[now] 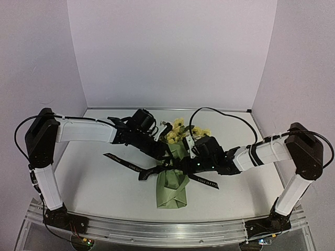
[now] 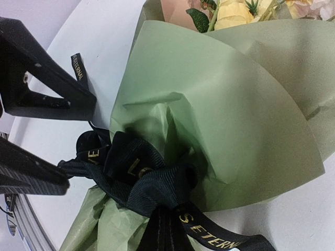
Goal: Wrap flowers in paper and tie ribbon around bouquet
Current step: Cross the half-tied ribbon over the folded bouquet.
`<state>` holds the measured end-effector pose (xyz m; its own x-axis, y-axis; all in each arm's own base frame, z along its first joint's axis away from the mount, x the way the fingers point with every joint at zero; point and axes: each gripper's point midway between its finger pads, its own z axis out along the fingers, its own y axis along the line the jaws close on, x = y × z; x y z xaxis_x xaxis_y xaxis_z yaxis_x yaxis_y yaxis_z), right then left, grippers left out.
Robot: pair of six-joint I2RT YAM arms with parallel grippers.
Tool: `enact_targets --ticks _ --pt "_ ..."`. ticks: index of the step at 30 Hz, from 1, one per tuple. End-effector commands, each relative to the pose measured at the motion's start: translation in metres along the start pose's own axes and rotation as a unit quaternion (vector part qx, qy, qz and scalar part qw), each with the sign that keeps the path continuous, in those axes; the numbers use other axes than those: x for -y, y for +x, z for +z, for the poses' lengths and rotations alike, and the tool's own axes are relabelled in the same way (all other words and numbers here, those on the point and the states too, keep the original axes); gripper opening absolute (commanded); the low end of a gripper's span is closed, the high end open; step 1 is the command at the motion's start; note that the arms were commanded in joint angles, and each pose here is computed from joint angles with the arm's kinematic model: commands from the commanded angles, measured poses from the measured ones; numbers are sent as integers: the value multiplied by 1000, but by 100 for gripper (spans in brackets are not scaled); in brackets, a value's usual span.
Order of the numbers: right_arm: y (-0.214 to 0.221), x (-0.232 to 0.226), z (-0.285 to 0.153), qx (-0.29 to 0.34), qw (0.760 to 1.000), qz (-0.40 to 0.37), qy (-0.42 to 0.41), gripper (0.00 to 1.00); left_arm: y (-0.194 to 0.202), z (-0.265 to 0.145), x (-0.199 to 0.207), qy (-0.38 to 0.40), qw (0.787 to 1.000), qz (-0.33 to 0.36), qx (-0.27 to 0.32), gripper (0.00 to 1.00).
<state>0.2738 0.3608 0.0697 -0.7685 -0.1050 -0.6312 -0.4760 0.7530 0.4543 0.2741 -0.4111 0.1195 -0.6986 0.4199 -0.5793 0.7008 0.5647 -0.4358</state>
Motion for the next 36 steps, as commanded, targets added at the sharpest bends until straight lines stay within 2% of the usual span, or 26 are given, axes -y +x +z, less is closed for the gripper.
enact_targets --ticks 1,10,13,19,23,31,36 --pt "-9 -6 3 13 1000 -13 0 0 -7 10 4 -8 999 30 -12 49" --pt "-8 -4 2 12 1000 -19 1 0 -4 25 -6 -49 997 45 -33 48" --pt "-8 -5 1 13 1000 -21 0 0 -3 28 -9 -59 997 45 -37 41" --pt "-9 -1 -1 18 999 -29 9 0 -10 20 -4 -58 997 41 -31 13" --pt "-8 5 -3 22 999 -37 22 0 -14 10 6 -43 998 38 -27 2" --pt "-13 18 -8 33 998 -35 42 0 -19 1 28 -1 999 25 -48 0" --pt "-16 32 -11 39 997 -20 61 0 -27 -3 28 6 998 3 -55 0"
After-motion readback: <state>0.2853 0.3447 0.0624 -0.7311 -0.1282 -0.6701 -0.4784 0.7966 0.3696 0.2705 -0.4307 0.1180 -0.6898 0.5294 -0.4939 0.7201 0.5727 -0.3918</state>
